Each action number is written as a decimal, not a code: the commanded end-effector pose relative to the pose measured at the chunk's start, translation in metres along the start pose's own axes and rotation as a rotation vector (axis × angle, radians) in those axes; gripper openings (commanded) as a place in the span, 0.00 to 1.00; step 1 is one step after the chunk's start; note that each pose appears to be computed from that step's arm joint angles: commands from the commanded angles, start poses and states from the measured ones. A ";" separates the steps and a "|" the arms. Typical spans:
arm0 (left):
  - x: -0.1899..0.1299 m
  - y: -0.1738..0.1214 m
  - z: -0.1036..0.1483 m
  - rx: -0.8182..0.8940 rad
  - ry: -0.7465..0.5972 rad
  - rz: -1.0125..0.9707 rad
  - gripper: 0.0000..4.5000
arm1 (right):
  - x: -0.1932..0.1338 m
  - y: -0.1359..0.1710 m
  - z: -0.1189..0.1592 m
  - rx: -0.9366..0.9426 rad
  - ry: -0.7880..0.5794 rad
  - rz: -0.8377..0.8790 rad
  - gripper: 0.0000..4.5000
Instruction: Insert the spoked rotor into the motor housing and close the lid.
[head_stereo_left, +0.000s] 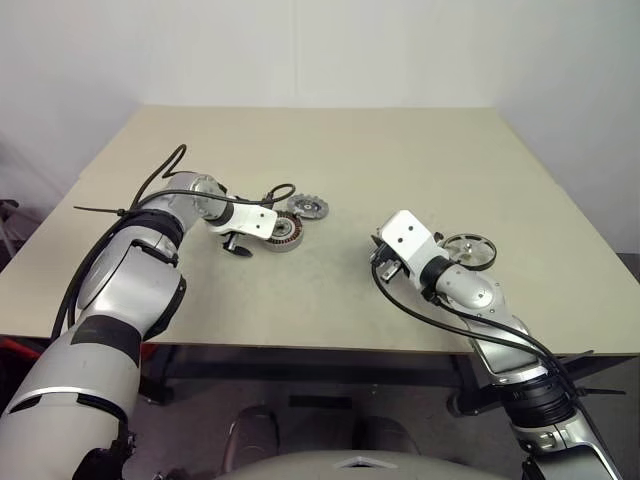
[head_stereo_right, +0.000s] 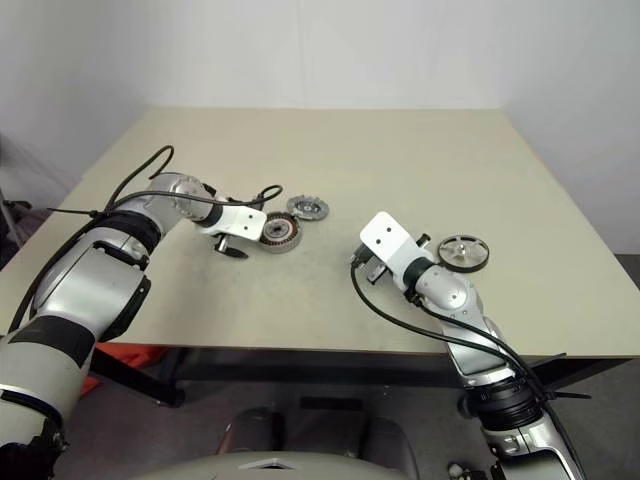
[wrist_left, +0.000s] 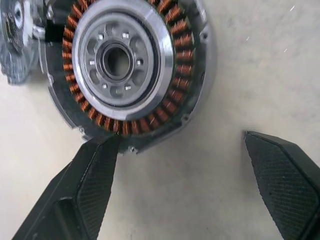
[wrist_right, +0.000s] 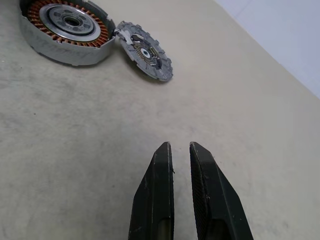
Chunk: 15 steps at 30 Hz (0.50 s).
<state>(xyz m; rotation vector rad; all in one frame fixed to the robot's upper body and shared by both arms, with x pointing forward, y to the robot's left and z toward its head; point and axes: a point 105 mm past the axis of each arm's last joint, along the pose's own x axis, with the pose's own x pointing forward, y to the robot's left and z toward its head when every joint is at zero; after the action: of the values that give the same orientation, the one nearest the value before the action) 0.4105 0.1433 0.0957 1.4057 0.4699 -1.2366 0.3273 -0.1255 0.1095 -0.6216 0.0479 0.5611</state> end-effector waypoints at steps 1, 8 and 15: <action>-0.006 0.015 0.004 0.024 0.027 0.044 0.94 | -0.006 -0.012 0.015 -0.022 -0.051 -0.054 0.14; 0.000 0.017 0.011 0.048 0.034 0.049 0.94 | -0.009 -0.013 0.015 -0.018 -0.043 -0.069 0.14; -0.002 0.022 0.013 0.127 0.074 0.059 0.85 | -0.012 -0.011 0.016 -0.011 -0.039 -0.077 0.14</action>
<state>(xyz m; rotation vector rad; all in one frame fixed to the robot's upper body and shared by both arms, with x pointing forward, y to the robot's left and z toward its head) 0.4169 0.1293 0.0946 1.5139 0.4465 -1.2154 0.3220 -0.1325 0.1082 -0.6077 0.0687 0.5238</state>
